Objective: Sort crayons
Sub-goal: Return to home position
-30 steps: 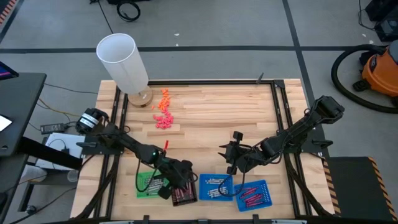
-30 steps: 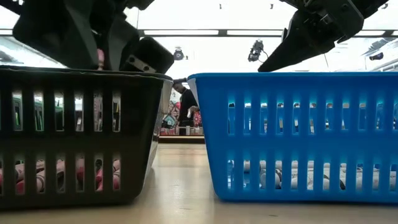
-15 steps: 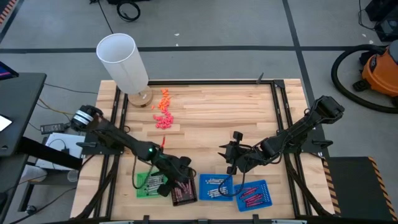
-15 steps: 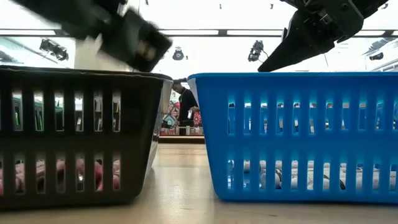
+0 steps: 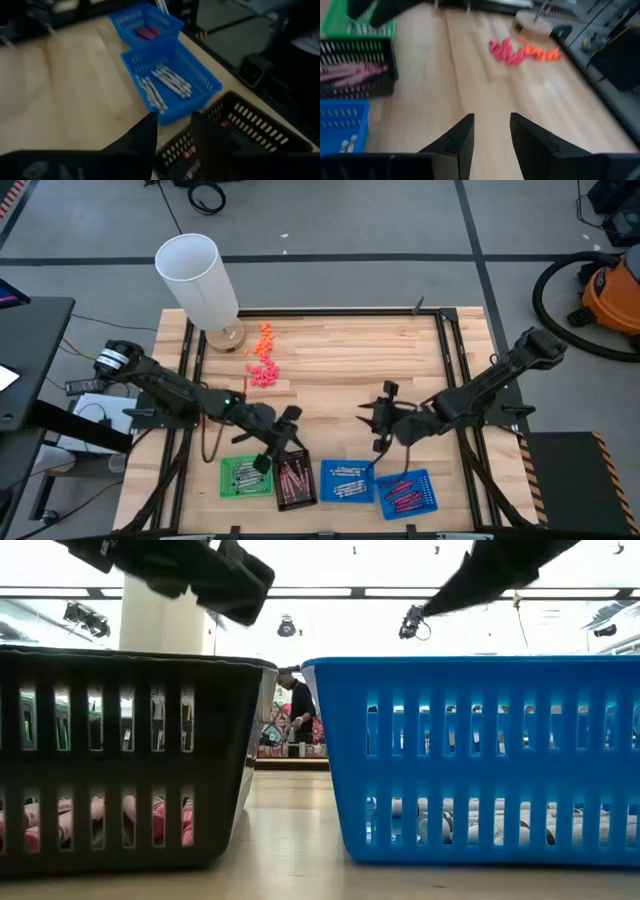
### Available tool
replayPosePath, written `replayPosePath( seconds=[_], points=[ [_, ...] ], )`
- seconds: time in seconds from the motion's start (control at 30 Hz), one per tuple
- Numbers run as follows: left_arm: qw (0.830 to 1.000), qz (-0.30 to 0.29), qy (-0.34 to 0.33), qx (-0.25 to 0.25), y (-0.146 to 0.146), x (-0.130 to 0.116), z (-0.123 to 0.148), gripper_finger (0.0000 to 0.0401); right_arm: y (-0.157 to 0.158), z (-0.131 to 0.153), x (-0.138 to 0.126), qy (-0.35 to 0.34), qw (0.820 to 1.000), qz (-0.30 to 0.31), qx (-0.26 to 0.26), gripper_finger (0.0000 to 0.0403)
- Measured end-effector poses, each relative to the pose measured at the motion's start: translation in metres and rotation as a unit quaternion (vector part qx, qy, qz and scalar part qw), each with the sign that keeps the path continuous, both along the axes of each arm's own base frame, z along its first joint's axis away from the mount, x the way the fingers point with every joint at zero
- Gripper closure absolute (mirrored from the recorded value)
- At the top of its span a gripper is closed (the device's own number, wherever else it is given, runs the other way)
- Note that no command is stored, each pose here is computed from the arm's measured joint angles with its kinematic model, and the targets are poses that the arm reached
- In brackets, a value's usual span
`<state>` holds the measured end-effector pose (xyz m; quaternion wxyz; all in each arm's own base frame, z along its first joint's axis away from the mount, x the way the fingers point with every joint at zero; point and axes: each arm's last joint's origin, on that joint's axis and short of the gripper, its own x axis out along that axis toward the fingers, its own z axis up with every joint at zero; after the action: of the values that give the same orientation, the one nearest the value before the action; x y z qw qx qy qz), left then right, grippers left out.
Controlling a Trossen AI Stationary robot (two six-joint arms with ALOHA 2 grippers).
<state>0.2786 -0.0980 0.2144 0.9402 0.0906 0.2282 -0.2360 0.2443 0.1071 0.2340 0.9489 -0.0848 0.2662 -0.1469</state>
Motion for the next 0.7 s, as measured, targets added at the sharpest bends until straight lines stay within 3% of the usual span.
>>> replayPosePath(
  seconds=[0.17,0.33,0.7],
  points=[
    [0.999,0.025,-0.028,0.019,0.016,-0.009,0.009,0.0281,-0.026,0.024,-0.009,-0.014,1.0,0.004,0.002,0.0267],
    [0.997,0.052,-0.053,0.037,0.032,-0.024,0.014,0.0283,-0.06,0.025,-0.022,-0.034,0.999,0.015,0.038,0.0267],
    [0.988,0.115,-0.1,0.015,0.062,-0.065,0.014,0.0283,-0.101,0.048,-0.061,-0.118,0.992,-0.022,0.026,0.0267]
  ],
)
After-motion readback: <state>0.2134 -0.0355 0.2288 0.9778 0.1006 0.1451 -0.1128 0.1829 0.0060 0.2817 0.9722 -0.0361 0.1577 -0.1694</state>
